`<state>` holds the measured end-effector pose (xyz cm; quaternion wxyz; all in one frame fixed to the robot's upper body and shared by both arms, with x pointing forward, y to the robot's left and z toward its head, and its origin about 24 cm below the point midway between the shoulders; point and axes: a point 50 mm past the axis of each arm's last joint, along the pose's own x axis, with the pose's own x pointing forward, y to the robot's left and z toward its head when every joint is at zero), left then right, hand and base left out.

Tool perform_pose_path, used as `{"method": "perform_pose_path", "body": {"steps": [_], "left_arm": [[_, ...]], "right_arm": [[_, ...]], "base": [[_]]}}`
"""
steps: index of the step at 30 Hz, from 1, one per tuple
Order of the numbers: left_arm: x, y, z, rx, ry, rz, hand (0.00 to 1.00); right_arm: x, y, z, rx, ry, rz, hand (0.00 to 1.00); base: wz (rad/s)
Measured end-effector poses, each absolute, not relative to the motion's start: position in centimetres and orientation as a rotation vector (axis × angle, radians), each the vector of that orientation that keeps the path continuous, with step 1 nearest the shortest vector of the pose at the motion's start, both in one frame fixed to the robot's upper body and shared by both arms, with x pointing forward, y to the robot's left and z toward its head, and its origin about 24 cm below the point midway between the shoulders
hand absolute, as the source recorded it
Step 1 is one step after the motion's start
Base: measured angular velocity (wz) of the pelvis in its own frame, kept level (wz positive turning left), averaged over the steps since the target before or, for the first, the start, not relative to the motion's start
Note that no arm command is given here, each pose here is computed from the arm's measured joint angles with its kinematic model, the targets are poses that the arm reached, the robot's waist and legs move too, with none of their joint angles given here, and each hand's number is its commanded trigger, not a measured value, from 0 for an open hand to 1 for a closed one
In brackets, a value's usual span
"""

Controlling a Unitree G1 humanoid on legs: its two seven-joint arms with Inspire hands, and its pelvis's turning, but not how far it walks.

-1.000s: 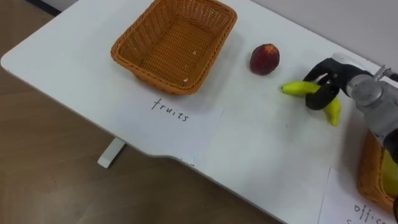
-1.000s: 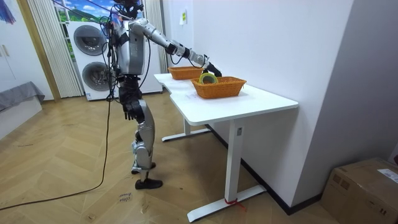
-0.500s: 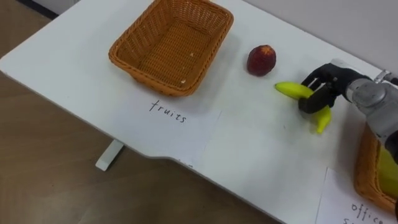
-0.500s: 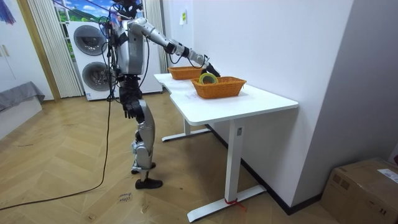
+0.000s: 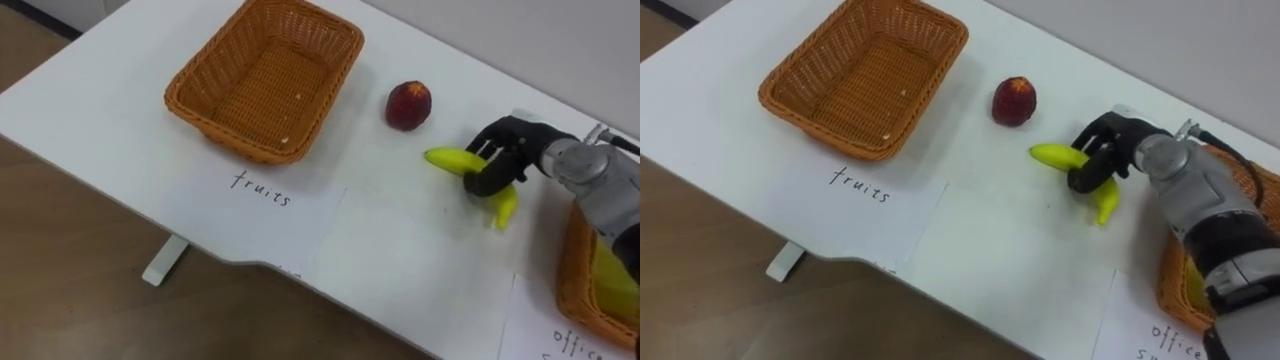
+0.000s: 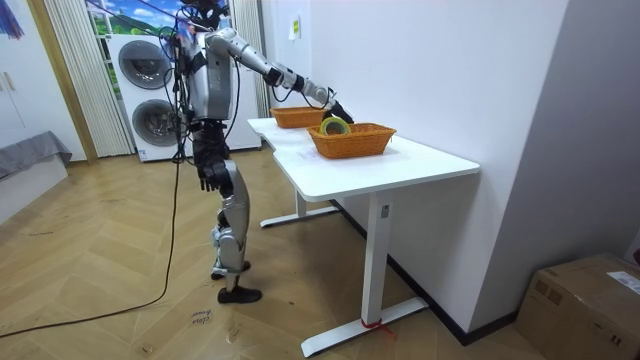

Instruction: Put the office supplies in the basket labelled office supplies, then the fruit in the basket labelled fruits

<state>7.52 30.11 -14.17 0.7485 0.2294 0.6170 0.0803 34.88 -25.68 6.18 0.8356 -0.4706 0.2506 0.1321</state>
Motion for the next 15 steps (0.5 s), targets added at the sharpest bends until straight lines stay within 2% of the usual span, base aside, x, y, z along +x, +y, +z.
{"method": "perform_pose_path", "body": {"steps": [5, 10, 15], "left_arm": [[6.8, 30.6, -14.1, 0.48, 1.359, 0.21, 0.0], [5.9, 30.6, -14.2, 0.46, 1.368, 0.229, 0.0], [4.5, 30.7, -14.3, 0.444, 1.392, 0.247, 0.0]], "right_arm": [[35.2, -24.1, 7.6, -1.055, 0.451, 0.328, 1.0], [35.2, -21.1, 10.2, -1.165, 0.288, 0.4, 1.0], [34.9, -20.1, 12.3, -1.147, 0.185, 0.405, 1.0]], "base": [[-0.01], [-0.01], [0.03]]}}
